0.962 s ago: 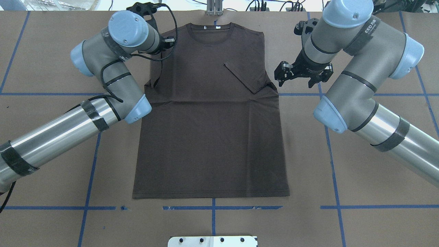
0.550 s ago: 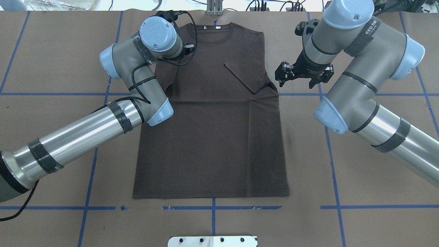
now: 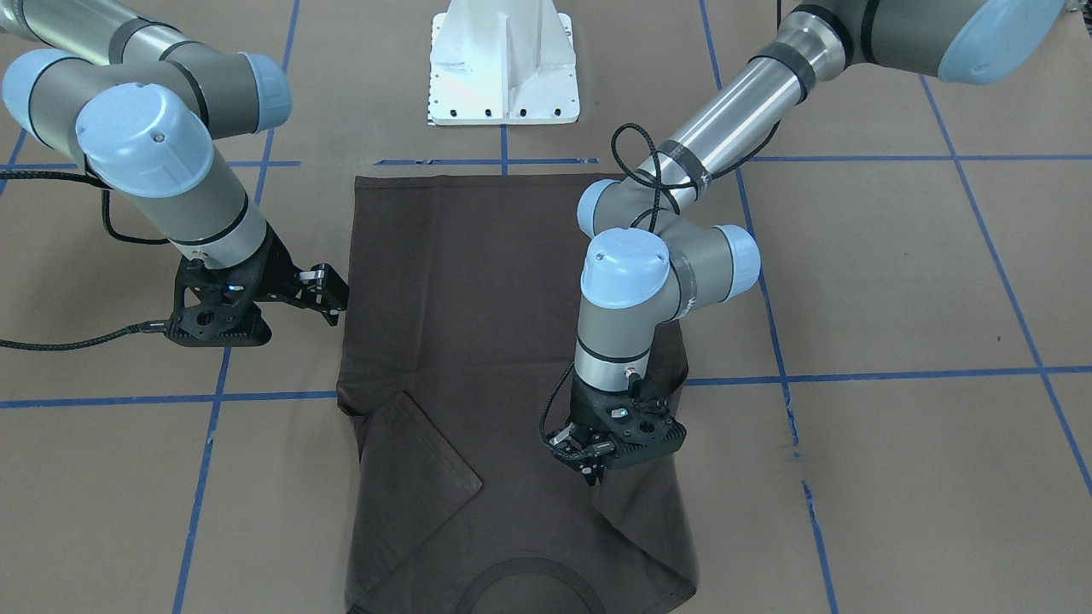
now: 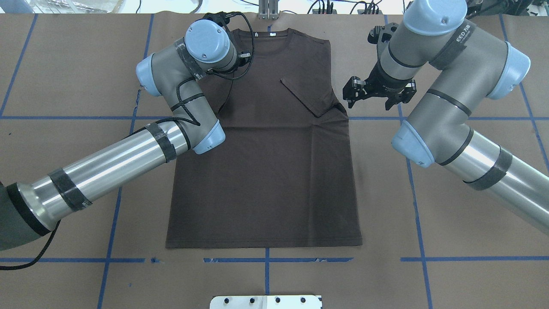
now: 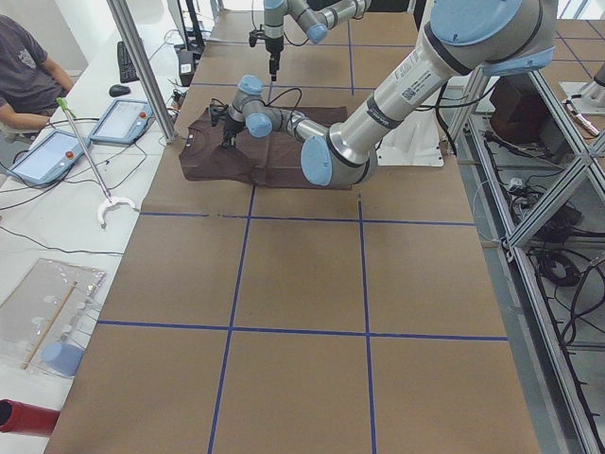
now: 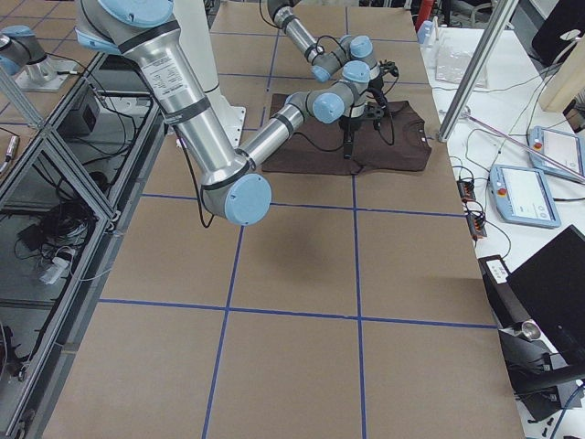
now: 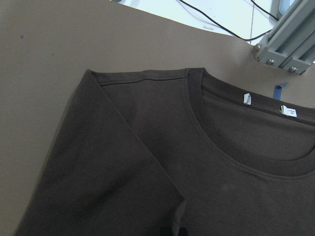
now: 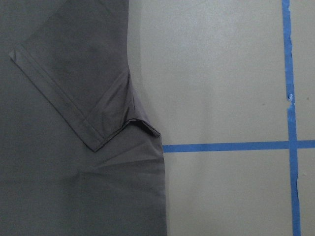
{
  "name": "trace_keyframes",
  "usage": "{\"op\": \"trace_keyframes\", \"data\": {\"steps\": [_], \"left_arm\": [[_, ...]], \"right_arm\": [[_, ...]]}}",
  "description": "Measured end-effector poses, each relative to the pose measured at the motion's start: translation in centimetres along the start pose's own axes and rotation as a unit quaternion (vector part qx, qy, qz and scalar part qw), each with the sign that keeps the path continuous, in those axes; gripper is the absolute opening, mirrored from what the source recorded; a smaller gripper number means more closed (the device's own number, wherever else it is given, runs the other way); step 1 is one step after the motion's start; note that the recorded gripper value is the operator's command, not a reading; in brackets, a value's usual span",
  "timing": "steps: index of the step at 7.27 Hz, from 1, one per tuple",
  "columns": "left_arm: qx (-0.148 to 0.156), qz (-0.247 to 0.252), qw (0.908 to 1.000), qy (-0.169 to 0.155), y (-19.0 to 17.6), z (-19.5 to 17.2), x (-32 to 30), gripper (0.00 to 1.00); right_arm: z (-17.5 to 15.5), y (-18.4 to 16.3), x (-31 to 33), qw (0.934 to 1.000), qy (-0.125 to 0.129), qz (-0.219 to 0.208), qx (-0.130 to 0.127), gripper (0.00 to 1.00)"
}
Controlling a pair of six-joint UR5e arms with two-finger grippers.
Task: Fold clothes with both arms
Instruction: 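Grasp the sleeve nearest the left gripper and fold it inward onto the shirt, then move the right gripper to the hem corner nearest the robot while the left gripper withdraws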
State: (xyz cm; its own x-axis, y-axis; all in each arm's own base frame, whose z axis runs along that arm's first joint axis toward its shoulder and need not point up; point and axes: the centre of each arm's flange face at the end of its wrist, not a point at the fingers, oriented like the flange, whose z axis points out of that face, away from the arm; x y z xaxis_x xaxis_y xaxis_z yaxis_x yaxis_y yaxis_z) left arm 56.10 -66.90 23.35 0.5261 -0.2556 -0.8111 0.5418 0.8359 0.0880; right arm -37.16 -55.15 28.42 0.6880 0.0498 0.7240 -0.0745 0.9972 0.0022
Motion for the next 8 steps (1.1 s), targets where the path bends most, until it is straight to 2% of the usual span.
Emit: {"op": "trace_keyframes", "data": {"steps": [3,5,6,8], "left_arm": [[-0.002,0.014,0.9998,0.012,0.3,-0.4,0.7,1.00],[-0.036,0.021,0.9984,0.038,1.1,-2.6,1.2,1.00],[-0.053,0.023,0.9974,0.044,1.7,-4.2,0.3,1.00],[-0.072,0.037,0.9962,0.030,3.3,-8.7,-1.9,1.00]], "right_arm": [[0.0,0.1,0.0,1.0000,-0.001,-0.001,0.000,1.00],[0.3,0.9,-0.1,1.0000,-0.001,-0.005,-0.003,1.00],[0.8,2.4,-0.3,0.9999,-0.007,-0.008,-0.004,1.00],[3.1,7.1,0.0,0.9992,-0.035,0.002,0.019,1.00]]}}
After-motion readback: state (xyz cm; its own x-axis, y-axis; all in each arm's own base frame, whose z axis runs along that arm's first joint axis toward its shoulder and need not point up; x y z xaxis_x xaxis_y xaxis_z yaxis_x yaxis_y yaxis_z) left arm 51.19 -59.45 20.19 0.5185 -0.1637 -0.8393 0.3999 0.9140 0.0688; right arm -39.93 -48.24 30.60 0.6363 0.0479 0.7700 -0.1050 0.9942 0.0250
